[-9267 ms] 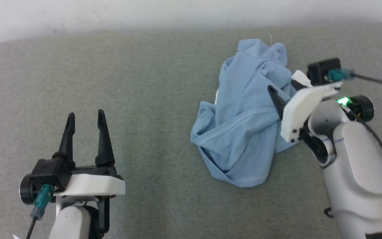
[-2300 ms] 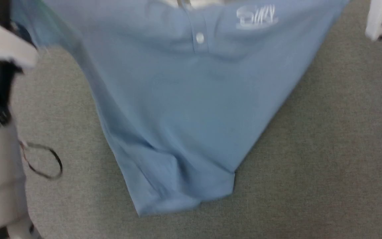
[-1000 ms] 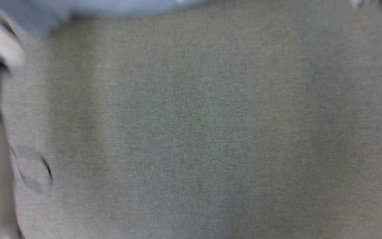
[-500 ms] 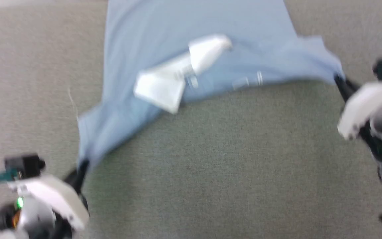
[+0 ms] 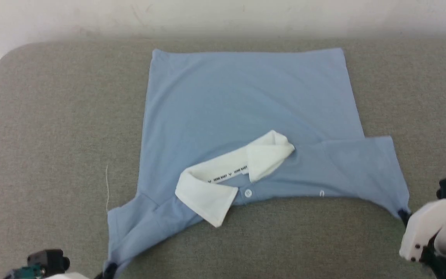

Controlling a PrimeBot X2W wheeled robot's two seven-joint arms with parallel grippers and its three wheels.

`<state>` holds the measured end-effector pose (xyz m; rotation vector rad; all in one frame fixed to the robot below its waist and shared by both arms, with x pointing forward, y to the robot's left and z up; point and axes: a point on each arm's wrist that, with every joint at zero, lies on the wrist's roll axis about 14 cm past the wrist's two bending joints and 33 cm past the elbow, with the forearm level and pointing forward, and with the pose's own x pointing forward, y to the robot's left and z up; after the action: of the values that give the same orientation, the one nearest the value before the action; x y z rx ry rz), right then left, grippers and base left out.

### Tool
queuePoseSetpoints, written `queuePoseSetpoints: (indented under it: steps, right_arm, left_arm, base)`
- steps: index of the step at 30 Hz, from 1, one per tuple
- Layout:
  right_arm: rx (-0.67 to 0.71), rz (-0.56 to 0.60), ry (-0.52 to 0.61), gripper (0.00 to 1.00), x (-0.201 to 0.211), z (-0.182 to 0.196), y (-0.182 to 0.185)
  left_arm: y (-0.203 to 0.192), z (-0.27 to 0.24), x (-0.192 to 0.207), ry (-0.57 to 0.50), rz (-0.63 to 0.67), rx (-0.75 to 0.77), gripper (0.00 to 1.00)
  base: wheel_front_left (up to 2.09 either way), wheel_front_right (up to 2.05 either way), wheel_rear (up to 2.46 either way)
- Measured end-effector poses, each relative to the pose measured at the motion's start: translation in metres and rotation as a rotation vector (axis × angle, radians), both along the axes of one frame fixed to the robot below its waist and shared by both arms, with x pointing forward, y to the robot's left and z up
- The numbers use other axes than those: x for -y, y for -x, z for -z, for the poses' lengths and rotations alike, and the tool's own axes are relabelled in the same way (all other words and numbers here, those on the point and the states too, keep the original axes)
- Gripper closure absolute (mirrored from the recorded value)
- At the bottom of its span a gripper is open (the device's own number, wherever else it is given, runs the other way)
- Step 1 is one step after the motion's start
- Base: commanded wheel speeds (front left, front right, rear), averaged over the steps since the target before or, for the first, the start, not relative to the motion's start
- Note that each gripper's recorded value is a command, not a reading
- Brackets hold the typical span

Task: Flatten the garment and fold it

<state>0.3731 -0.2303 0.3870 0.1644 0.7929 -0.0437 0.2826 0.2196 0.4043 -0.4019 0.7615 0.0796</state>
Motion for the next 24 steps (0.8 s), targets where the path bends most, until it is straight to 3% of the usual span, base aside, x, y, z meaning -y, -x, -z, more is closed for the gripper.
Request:
queuePoseSetpoints:
  steps: [5, 10, 11, 12, 13, 14, 19, 24]
  right_arm:
    - [-0.116, 0.052, 0.002, 1.0, 0.007, 0.017, 0.039]
    - [-0.128, 0.065, -0.002, 1.0, 0.007, 0.023, 0.048]
    - [-0.126, 0.063, -0.003, 0.91, 0.006, 0.024, 0.048]
    - [-0.118, 0.062, -0.002, 0.62, 0.005, 0.024, 0.047]
    - [-0.114, 0.063, -0.006, 0.23, 0.005, 0.024, 0.048]
    - [-0.108, 0.061, -0.013, 0.0, 0.003, 0.025, 0.047]
    - [-0.006, 0.065, -0.029, 0.0, -0.001, 0.014, 0.037]
    - [0.227, 0.062, -0.005, 0.0, -0.003, -0.023, 0.008]
  left_arm:
    - [0.02, 0.014, 0.009, 0.039, -0.011, -0.056, 1.0]
    - [0.025, 0.02, 0.012, 0.04, -0.012, -0.072, 1.0]
    - [0.025, 0.02, 0.012, 0.039, -0.013, -0.067, 1.0]
    - [0.024, 0.019, 0.012, 0.039, -0.016, -0.06, 1.0]
    - [0.023, 0.018, 0.012, 0.04, -0.018, -0.053, 1.0]
    - [0.022, 0.017, 0.013, 0.042, -0.021, -0.045, 1.0]
    - [0.02, 0.014, 0.013, 0.043, -0.031, -0.013, 1.0]
    - [0.019, 0.011, 0.013, 0.043, -0.033, 0.005, 1.0]
  base:
    - [0.0, 0.0, 0.0]
    - [0.0, 0.0, 0.0]
    - [0.0, 0.0, 0.0]
    - [0.0, 0.0, 0.0]
    - [0.0, 0.0, 0.0]
    - [0.0, 0.0, 0.0]
    - [0.0, 0.0, 0.0]
    - [0.0, 0.0, 0.0]
